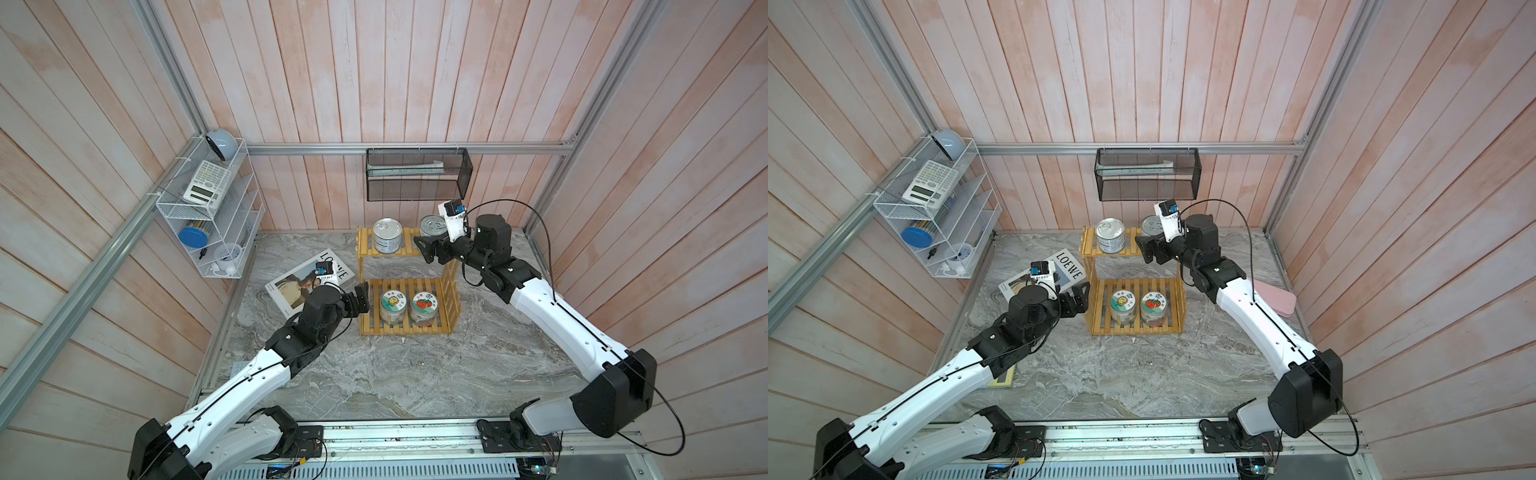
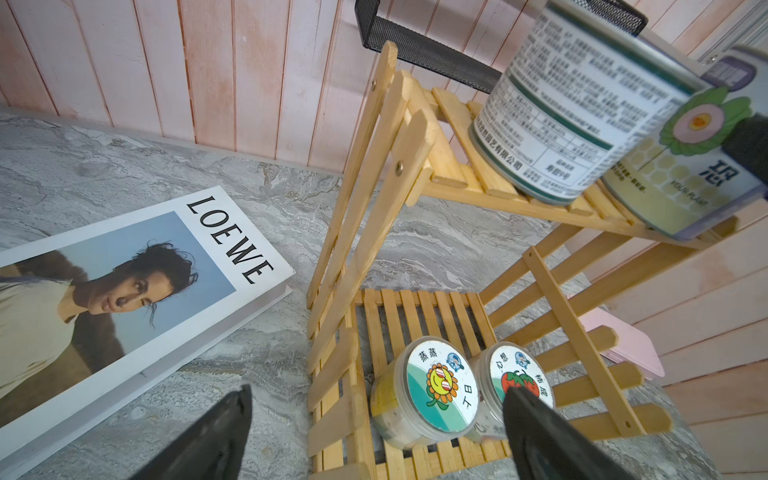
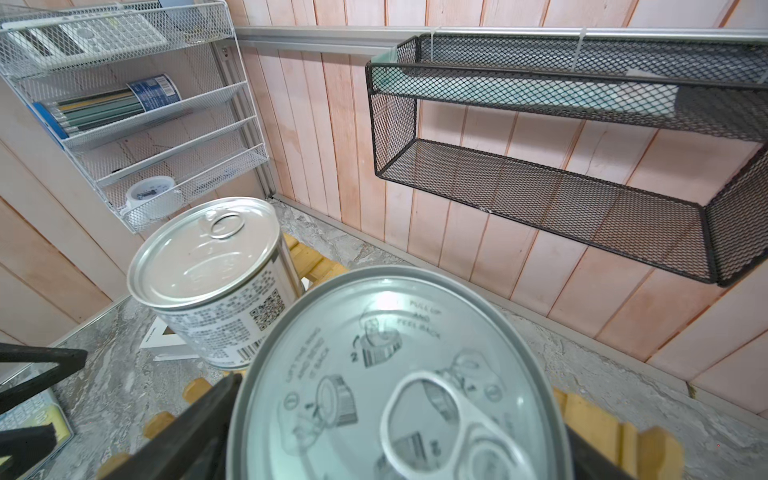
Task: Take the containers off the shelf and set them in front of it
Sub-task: 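Pick up a container from the shelf, then place the container at the center of the board.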
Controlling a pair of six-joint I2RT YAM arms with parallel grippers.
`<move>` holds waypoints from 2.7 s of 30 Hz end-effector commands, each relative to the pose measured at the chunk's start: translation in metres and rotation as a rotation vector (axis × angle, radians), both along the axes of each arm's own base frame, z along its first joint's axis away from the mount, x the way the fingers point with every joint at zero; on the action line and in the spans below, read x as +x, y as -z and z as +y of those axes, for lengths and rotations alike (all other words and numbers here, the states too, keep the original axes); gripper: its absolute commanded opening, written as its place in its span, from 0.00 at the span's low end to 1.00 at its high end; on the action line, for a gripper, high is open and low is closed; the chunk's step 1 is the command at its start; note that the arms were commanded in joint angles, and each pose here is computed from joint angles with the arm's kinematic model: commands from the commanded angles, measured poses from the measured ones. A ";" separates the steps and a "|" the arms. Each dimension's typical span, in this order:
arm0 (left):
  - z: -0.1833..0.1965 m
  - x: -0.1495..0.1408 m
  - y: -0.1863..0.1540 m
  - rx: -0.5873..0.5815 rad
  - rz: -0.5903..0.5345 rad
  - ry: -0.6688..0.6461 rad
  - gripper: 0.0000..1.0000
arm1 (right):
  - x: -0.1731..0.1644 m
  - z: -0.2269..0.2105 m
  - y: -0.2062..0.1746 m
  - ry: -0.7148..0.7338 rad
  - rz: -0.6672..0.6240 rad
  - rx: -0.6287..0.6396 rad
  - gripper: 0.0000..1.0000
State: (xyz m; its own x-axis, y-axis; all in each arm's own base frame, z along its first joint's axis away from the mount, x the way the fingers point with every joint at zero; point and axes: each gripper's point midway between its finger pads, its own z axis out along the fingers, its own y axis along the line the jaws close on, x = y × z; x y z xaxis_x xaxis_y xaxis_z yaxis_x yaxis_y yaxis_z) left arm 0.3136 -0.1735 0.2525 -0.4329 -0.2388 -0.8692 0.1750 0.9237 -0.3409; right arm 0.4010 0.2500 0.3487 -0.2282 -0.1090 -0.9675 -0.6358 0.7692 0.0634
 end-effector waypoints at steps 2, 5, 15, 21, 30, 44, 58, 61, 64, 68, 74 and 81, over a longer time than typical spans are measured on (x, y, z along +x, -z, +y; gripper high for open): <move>0.002 0.000 0.004 0.010 -0.003 -0.002 1.00 | 0.009 0.000 -0.017 0.038 -0.077 -0.006 0.94; 0.004 0.001 0.004 0.012 -0.004 -0.007 1.00 | 0.013 -0.001 -0.015 0.055 -0.076 -0.012 0.86; 0.005 0.000 0.006 0.013 0.000 -0.010 1.00 | 0.013 -0.001 -0.015 0.058 -0.081 -0.002 0.67; 0.005 0.001 0.008 0.015 0.005 -0.013 1.00 | 0.001 -0.008 -0.029 0.062 -0.105 0.020 0.66; -0.002 0.007 0.010 0.013 0.009 0.002 1.00 | -0.049 -0.024 -0.040 0.061 -0.111 0.013 0.64; -0.010 0.014 0.009 0.020 0.012 0.016 1.00 | -0.162 -0.032 0.041 -0.026 0.018 -0.004 0.63; -0.004 0.011 0.004 0.021 0.009 -0.002 1.00 | -0.198 -0.041 0.187 -0.043 0.180 -0.018 0.60; -0.002 0.011 0.003 0.019 0.005 -0.010 1.00 | -0.199 -0.043 0.203 -0.032 0.204 -0.027 0.60; -0.002 0.011 0.002 0.018 0.003 -0.012 1.00 | -0.200 -0.044 0.221 -0.029 0.229 -0.061 0.60; -0.001 0.011 0.002 0.012 0.001 -0.018 1.00 | -0.196 -0.042 0.235 -0.019 0.236 -0.075 0.60; -0.001 0.011 0.003 0.006 -0.003 -0.020 1.00 | -0.188 -0.034 0.248 -0.009 0.283 -0.098 0.59; 0.001 0.010 0.004 0.015 -0.007 -0.023 1.00 | -0.182 -0.024 0.262 -0.008 0.315 -0.096 0.59</move>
